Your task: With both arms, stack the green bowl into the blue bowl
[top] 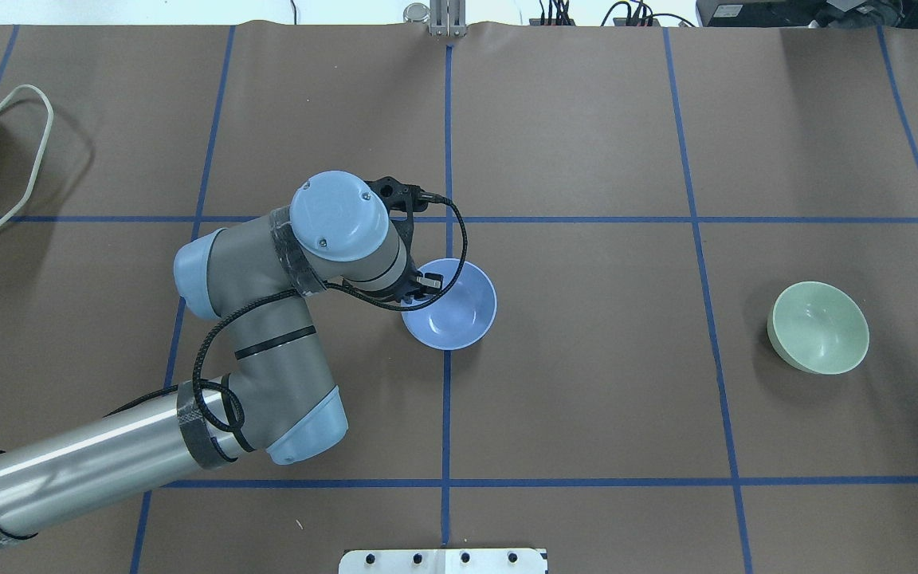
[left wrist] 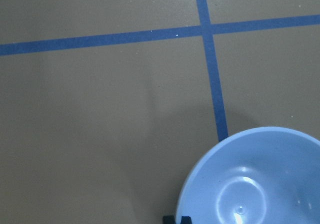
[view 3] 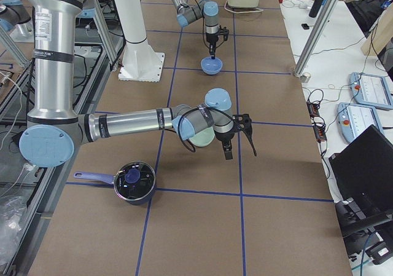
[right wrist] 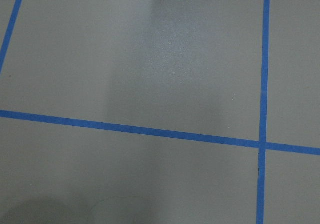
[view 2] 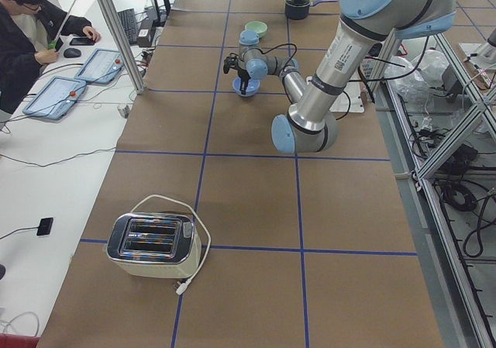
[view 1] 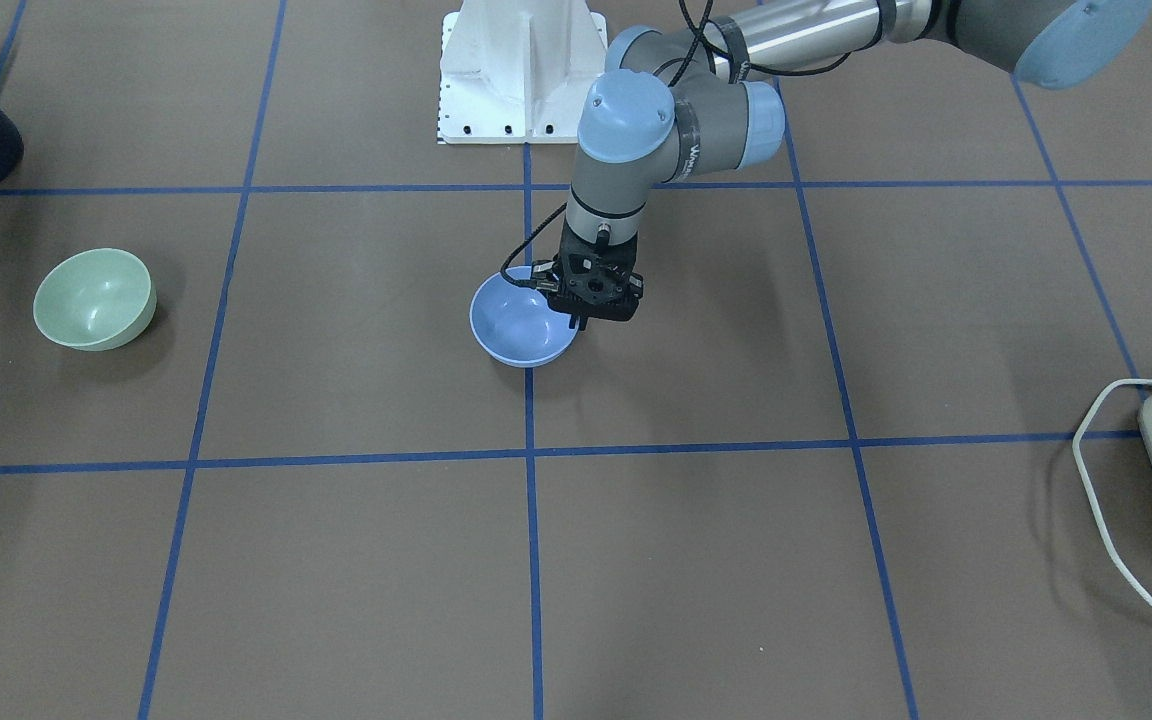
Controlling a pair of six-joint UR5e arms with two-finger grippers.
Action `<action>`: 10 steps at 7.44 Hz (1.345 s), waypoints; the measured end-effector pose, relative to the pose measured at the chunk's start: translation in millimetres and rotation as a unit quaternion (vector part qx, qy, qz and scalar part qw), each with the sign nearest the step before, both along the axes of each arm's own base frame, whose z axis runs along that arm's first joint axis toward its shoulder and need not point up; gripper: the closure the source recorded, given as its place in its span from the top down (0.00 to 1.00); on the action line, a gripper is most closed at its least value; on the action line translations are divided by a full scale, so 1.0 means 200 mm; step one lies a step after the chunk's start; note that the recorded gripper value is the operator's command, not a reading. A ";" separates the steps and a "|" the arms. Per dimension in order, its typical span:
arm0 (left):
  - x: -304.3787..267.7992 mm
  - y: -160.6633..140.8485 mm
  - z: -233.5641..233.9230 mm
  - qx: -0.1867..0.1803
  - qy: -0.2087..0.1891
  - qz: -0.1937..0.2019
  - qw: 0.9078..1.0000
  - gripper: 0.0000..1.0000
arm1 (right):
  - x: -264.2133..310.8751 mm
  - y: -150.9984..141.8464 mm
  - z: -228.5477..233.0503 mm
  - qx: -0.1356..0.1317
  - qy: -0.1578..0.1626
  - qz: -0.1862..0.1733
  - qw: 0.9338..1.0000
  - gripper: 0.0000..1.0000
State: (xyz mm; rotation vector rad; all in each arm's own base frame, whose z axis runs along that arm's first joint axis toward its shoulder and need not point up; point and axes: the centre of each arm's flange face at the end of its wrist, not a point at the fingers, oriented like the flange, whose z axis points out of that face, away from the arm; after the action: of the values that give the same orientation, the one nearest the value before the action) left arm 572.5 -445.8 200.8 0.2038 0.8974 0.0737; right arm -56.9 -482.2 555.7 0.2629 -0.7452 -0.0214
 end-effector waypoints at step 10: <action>-2.63 -0.59 0.82 0.103 -0.140 0.107 0.979 0.98 | -0.49 0.40 0.00 -0.028 -0.042 -0.042 0.998 1.00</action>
State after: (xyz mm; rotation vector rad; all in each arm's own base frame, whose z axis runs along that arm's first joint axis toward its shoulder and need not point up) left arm 46.6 -563.6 364.6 0.2805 0.6275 0.3880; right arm -153.9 -401.3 554.9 0.1793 -0.8397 -0.0696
